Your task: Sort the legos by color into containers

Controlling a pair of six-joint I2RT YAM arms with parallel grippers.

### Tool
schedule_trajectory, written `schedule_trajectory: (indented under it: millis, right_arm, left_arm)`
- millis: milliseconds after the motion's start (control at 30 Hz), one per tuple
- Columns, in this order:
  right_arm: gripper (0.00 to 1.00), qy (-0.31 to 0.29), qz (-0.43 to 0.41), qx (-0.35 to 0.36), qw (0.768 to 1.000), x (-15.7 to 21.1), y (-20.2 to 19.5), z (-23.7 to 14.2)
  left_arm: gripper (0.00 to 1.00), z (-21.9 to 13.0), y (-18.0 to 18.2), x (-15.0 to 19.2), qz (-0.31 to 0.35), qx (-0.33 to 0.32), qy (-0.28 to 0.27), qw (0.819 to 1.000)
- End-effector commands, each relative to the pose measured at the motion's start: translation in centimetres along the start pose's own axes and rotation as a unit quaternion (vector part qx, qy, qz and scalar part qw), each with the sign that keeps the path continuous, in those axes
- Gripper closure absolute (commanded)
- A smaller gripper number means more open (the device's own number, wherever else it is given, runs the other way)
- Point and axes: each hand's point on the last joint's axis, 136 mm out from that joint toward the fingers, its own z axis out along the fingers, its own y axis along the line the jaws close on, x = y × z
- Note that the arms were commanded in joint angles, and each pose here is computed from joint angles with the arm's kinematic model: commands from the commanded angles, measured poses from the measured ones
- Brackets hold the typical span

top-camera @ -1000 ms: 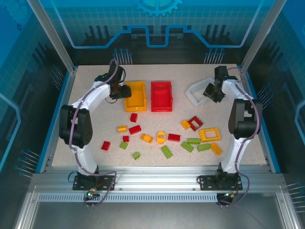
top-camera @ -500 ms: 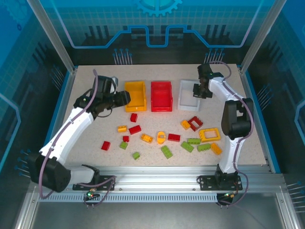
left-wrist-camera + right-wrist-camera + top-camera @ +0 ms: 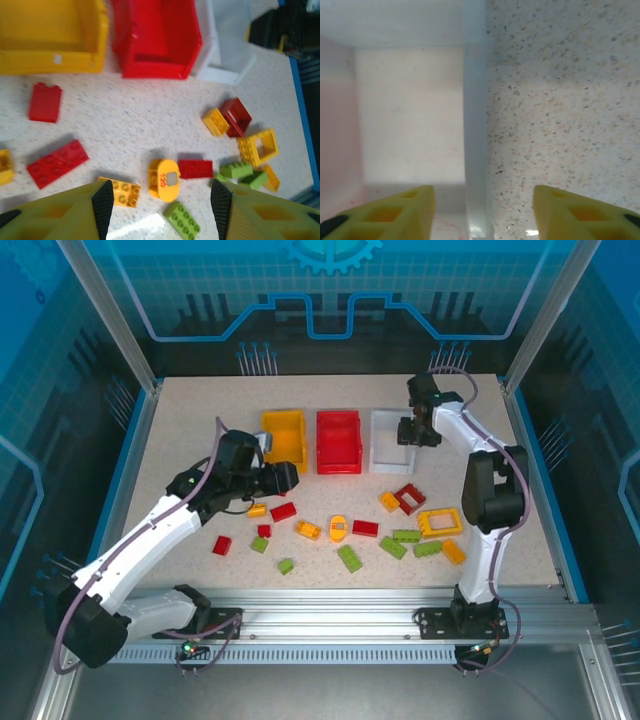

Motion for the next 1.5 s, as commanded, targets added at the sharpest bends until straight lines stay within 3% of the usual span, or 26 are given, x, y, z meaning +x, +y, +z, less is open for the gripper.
schedule_trajectory:
  millis: [0,100,200,367,467,633,833,1200,1467]
  right_arm:
    - [0.40,-0.067,0.061,0.011,0.996,-0.4,-3.2,-6.6]
    - [0.39,-0.081,0.143,-0.004,0.986,2.3,-6.2,-9.1]
    - [0.43,-0.050,0.241,-0.016,0.969,8.1,-8.4,-9.6]
    - [0.54,0.014,0.345,-0.034,0.938,17.9,-8.5,-8.4]
    - [0.56,0.027,0.384,-0.047,0.922,20.9,-8.3,-7.6]
    - [0.59,0.043,0.418,-0.062,0.905,22.4,-7.9,-6.2]
    - [0.66,0.077,0.439,-0.057,0.893,22.9,-7.9,-4.7]
    - [0.66,0.085,0.479,-0.060,0.872,23.6,-9.3,-3.6]
    - [0.66,0.077,0.486,-0.071,0.868,21.9,-9.6,-2.5]
  left_arm:
    - [0.41,0.0,-3.3,1.0,0.019,0.045,-0.015,0.999]
    - [0.38,0.7,-5.9,2.8,0.048,0.070,-0.016,0.996]
    - [0.38,1.4,-8.6,5.2,0.079,0.092,-0.019,0.992]
    - [0.39,3.0,-12.1,9.4,0.118,0.134,0.001,0.984]
    - [0.40,3.9,-13.8,11.7,0.142,0.148,0.021,0.978]
    - [0.40,3.8,-16.0,13.3,0.168,0.185,0.025,0.968]
    - [0.39,3.2,-15.8,13.0,0.176,0.185,0.011,0.967]
    - [0.40,3.2,-16.0,13.0,0.170,0.188,0.014,0.967]
    - [0.40,3.2,-16.0,12.9,0.172,0.186,0.013,0.967]
